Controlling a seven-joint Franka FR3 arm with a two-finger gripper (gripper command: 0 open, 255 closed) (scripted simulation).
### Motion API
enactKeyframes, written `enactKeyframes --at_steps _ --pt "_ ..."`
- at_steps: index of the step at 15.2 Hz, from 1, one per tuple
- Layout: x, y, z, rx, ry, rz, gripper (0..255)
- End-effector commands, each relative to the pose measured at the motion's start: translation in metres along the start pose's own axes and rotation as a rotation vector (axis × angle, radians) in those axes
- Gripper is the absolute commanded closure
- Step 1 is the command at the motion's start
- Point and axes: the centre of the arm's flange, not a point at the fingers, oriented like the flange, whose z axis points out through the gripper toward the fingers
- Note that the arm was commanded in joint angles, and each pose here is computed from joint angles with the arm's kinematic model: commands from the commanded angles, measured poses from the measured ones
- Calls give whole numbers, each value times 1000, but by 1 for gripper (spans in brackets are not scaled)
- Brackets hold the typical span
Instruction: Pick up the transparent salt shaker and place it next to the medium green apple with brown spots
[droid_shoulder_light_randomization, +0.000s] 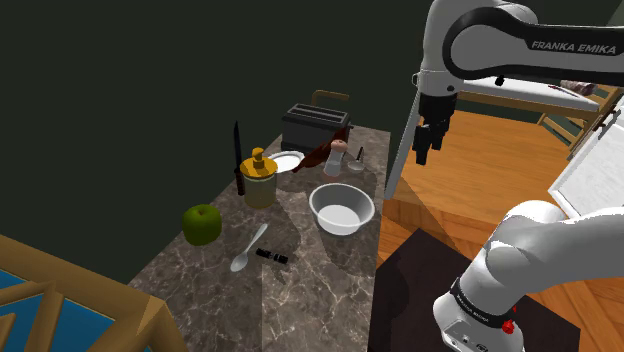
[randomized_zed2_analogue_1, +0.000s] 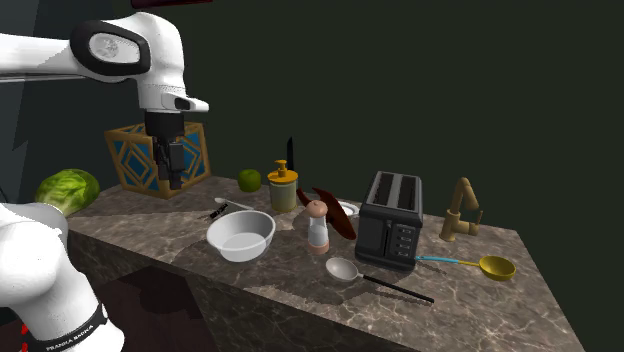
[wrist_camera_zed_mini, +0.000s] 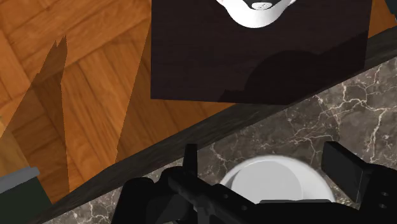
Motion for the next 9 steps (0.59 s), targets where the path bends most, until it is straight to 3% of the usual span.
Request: enactKeyframes --at_steps 1,9 --pt "0 0 0 0 0 0 0" --pt "84 43 31 95 87 48 0"
